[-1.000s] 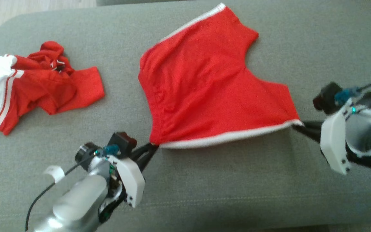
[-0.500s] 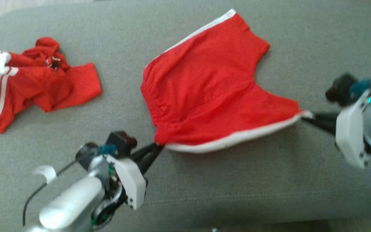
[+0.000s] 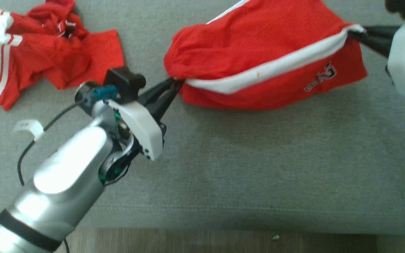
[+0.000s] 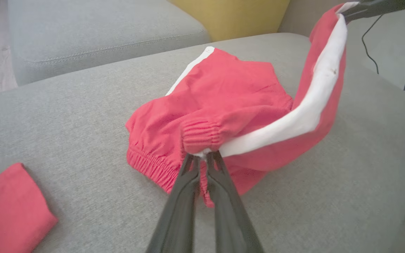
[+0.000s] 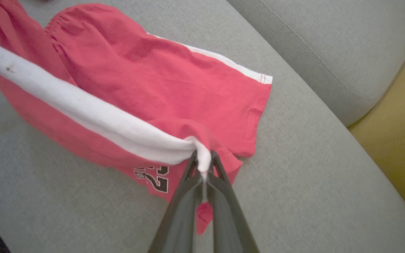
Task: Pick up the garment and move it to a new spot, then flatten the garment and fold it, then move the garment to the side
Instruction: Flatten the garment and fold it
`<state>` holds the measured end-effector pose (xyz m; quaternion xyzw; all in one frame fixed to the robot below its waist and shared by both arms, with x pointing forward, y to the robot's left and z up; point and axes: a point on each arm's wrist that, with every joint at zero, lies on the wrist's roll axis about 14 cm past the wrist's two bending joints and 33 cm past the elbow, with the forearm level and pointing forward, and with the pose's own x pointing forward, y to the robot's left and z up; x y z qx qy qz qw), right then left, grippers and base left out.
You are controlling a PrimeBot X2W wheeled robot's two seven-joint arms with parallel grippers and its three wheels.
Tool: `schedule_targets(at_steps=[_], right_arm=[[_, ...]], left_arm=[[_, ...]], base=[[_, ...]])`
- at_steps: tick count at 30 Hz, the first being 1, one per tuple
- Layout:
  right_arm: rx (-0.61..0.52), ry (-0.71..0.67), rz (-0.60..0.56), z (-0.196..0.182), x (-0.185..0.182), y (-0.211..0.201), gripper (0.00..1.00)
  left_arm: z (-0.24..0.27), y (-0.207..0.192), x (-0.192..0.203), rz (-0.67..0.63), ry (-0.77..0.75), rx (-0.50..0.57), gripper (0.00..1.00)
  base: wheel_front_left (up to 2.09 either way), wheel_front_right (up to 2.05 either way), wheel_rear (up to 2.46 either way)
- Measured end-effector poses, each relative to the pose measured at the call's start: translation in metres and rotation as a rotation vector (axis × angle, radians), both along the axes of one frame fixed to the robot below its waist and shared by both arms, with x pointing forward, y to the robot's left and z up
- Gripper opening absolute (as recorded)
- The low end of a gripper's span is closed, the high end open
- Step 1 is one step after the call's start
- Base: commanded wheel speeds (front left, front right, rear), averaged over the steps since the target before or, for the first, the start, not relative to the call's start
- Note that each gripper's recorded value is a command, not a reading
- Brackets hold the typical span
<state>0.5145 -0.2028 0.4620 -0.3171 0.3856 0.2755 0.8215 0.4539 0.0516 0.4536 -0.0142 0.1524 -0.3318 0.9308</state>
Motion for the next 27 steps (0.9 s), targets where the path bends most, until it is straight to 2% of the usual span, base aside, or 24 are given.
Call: schedule_targets(at_steps=[13, 27], right_arm=[[-0.029, 0.001, 0.023, -0.034, 0.071, 0.027, 0.00], [-0.106, -0.026, 0.045, -0.072, 0.112, 0.034, 0.00]], left_arm=[[-0.031, 0.017, 0.043, 0.065, 0.050, 0.020, 0.00], [-0.055, 0.022, 0.070, 0.091, 0.069, 0.043, 0.00]], base=[[0.00, 0.00, 0.00], [0.00, 0.00, 0.00]])
